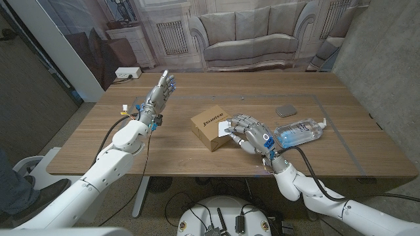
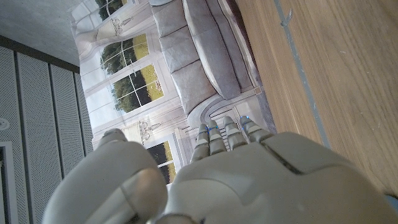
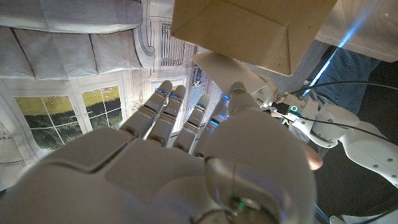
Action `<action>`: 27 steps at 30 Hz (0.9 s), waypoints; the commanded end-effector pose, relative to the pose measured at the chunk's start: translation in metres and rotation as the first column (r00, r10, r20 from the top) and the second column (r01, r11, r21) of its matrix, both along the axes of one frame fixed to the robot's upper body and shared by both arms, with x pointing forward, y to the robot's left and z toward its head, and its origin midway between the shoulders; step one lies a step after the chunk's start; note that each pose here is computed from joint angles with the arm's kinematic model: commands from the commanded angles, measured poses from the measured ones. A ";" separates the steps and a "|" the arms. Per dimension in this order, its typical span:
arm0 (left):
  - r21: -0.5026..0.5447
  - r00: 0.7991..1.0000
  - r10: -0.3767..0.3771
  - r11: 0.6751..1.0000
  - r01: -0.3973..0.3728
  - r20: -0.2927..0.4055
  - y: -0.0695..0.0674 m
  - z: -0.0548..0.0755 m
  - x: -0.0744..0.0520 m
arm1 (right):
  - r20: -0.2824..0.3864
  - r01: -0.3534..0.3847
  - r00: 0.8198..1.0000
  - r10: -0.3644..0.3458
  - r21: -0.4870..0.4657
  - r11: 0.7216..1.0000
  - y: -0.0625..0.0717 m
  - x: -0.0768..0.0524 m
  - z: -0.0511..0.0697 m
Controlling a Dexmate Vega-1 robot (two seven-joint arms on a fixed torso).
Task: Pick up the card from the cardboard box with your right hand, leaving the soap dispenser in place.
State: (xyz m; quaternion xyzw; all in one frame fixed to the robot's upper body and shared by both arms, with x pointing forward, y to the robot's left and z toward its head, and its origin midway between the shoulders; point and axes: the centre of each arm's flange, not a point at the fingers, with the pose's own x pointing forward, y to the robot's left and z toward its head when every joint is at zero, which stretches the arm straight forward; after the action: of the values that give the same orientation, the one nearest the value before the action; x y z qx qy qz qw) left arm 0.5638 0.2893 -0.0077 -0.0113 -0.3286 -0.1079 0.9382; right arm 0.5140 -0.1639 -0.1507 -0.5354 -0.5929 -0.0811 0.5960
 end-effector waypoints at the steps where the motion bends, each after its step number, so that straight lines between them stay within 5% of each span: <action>1: -0.004 1.000 -0.002 1.000 0.003 0.004 0.001 0.002 0.002 | 0.002 -0.004 1.000 0.004 0.012 1.000 0.000 -0.001 0.004; 27: -0.003 1.000 -0.005 1.000 0.005 0.012 0.006 0.007 0.004 | 0.014 0.003 1.000 -0.004 0.047 0.999 0.004 -0.008 0.011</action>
State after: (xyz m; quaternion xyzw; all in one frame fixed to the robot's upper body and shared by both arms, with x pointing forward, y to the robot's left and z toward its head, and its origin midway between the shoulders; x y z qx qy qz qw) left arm 0.5673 0.2914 -0.0016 -0.0116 -0.3328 -0.1111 0.9364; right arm 0.5073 -0.1622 -0.1441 -0.5246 -0.5919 -0.0955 0.6044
